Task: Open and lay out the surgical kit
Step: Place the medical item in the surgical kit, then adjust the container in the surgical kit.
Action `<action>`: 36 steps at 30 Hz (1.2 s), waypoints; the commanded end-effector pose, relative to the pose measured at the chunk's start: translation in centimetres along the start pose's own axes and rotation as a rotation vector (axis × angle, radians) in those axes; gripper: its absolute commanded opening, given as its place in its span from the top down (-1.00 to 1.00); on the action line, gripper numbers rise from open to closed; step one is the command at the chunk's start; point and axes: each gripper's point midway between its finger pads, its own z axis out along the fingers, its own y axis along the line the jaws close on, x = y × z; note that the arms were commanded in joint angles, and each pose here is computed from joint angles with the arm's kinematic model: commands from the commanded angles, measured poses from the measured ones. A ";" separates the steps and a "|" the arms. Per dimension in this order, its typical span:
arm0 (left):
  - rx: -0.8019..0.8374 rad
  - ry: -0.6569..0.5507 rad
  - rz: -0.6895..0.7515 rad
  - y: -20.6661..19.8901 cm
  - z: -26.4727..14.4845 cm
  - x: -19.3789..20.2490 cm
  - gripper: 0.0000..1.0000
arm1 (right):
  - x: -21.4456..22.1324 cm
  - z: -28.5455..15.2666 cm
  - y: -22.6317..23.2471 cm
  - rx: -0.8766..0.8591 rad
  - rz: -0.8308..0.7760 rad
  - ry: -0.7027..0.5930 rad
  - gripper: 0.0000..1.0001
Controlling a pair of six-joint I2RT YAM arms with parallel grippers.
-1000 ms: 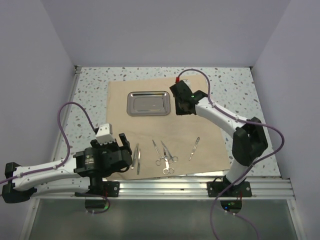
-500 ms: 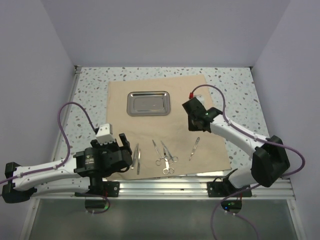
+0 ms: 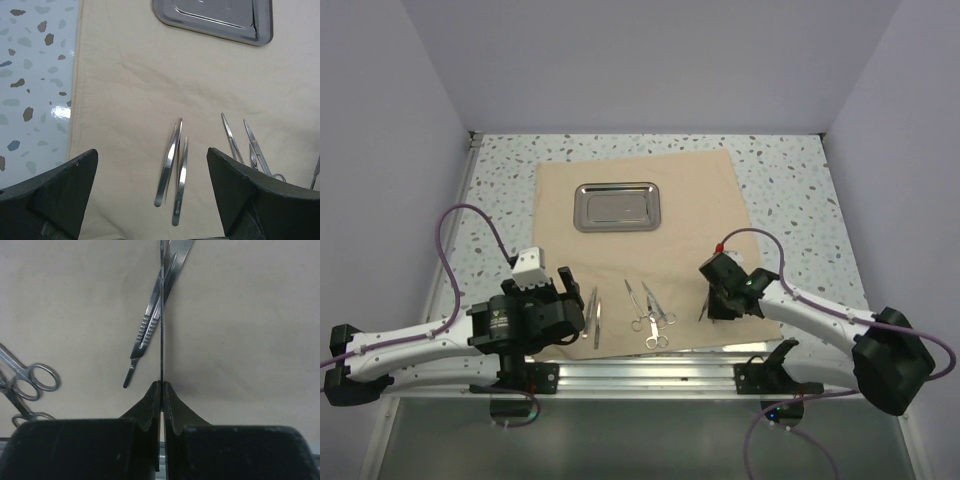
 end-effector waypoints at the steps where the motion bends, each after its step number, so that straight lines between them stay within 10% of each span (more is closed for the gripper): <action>1: -0.005 -0.044 -0.024 0.1 0.1 -0.7 -0.89 | 1.4 1.1 1.7 -0.048 0.070 0.027 1.00; 4: -0.005 -0.042 -0.023 0.1 0.1 -0.7 -0.89 | 1.9 1.4 1.4 -0.042 0.068 0.038 1.00; 8: -0.006 -0.042 -0.023 0.1 0.1 -0.6 -0.89 | -0.5 -1.2 1.5 -0.041 0.068 -0.049 -0.66; 17: -0.001 -0.046 -0.029 0.1 0.1 -0.8 -0.89 | -10.5 -8.8 6.4 -0.118 0.014 -0.305 -0.70; 23: 0.002 -0.046 -0.024 0.0 0.1 -0.8 -0.89 | -17.2 -4.9 14.8 -0.129 -0.135 -0.317 -0.63; 36: 0.007 -0.041 -0.016 -0.1 0.0 -0.6 -0.89 | -25.7 8.9 17.9 0.028 -0.152 -0.262 -0.22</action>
